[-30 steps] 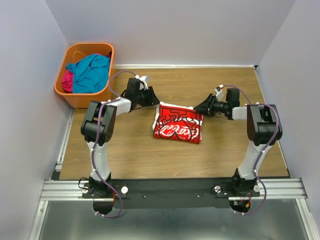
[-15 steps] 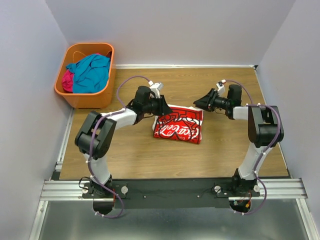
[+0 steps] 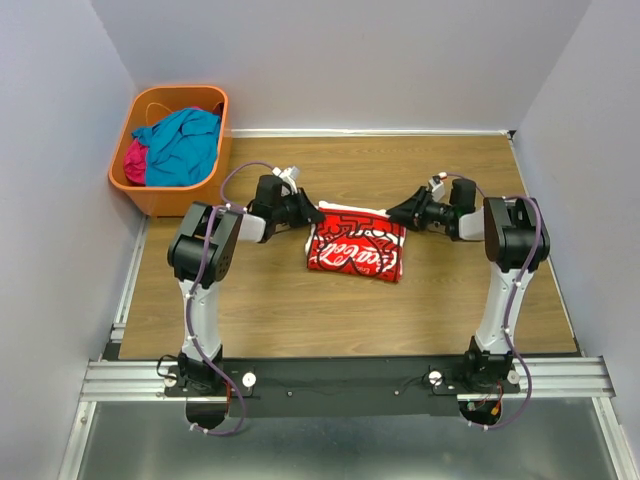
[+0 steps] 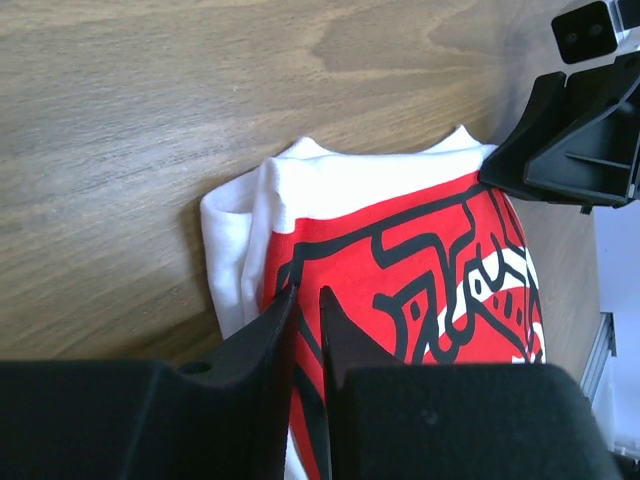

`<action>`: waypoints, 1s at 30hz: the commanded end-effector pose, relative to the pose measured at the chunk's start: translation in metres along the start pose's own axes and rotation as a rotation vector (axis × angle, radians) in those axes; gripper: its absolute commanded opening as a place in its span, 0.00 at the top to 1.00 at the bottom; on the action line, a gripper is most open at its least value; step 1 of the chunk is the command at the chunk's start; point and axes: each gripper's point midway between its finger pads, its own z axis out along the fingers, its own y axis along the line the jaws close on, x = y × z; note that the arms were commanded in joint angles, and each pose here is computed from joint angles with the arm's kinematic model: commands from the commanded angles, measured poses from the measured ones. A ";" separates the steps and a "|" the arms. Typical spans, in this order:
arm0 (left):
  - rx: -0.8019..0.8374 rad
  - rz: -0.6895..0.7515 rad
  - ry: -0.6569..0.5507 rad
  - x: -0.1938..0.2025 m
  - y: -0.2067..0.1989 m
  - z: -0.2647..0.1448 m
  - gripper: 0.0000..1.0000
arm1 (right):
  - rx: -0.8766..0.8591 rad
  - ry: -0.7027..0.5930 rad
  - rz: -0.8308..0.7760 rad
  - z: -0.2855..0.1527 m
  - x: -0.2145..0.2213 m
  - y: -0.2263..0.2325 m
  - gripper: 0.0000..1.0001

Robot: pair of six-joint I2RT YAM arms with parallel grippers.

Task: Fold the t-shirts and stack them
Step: Fold the tshirt

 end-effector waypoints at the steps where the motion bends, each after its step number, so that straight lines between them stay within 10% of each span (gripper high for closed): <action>1: -0.010 -0.021 -0.011 -0.006 0.015 -0.002 0.78 | 0.063 -0.054 0.040 -0.004 -0.014 -0.031 0.54; 14: 0.169 0.099 -0.073 -0.036 -0.075 -0.063 0.38 | -0.103 0.033 -0.088 -0.027 0.032 0.089 0.51; 20: 0.194 0.129 0.009 0.017 -0.089 -0.089 0.40 | -0.110 0.136 -0.133 -0.022 0.102 0.104 0.44; 30: 0.107 -0.144 0.129 0.100 -0.032 -0.081 0.64 | 0.084 0.204 0.034 -0.019 0.152 -0.011 0.48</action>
